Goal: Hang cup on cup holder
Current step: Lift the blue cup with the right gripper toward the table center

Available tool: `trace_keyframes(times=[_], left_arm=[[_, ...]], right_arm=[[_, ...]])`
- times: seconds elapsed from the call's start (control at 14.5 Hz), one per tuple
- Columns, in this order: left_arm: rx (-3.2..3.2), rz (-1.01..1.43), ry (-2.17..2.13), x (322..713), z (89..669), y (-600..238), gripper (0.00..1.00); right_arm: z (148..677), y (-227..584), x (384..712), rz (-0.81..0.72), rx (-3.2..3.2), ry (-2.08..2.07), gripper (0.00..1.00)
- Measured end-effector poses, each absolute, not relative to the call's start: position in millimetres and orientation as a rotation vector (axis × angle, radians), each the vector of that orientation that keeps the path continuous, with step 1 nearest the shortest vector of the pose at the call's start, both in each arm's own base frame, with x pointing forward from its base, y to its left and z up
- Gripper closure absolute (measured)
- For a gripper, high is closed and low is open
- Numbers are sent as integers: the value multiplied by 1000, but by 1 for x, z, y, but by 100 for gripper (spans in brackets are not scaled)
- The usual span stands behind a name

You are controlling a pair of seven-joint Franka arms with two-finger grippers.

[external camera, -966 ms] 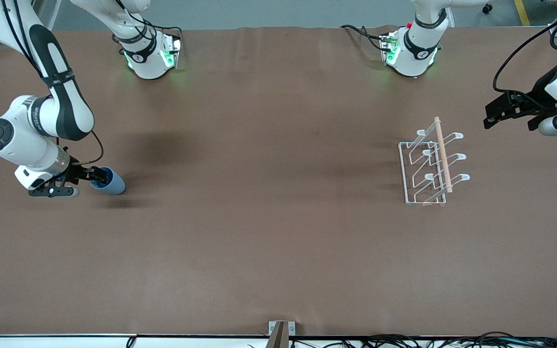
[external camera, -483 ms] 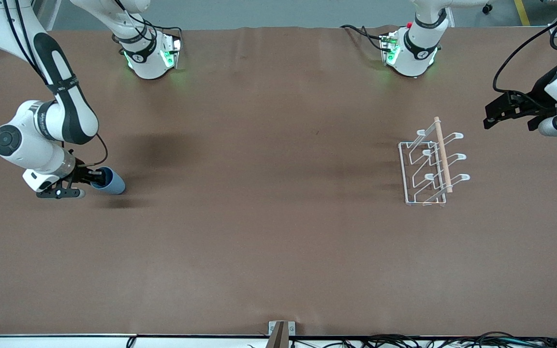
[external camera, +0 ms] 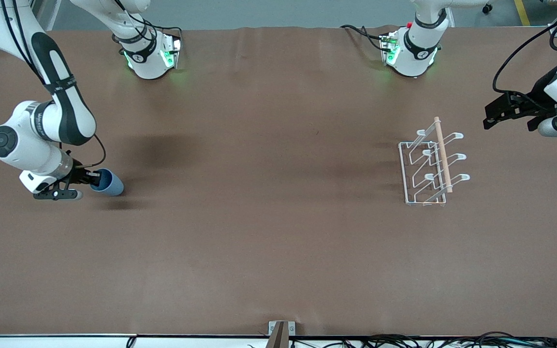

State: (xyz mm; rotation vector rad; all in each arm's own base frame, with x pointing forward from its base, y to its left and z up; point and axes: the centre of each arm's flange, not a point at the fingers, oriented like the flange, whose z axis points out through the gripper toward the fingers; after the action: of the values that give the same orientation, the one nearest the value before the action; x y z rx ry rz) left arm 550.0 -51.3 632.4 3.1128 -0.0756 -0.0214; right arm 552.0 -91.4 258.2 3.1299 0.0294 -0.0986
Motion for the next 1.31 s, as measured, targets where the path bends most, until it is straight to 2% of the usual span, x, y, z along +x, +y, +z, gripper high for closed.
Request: trace_keyframes(times=[0.28, 0.55, 1.31], left_arm=[[3113, -22, -76, 550, 632, -51, 0], [3113, -22, -76, 550, 632, -51, 0], [3111, -15, -115, 550, 634, -57, 0]], right_arm=[[326, -80, 583, -106, 3170, 19, 95], [377, -21, 577, -140, 3338, -7, 95], [376, 163, 535, -685, 3929, -244, 95]])
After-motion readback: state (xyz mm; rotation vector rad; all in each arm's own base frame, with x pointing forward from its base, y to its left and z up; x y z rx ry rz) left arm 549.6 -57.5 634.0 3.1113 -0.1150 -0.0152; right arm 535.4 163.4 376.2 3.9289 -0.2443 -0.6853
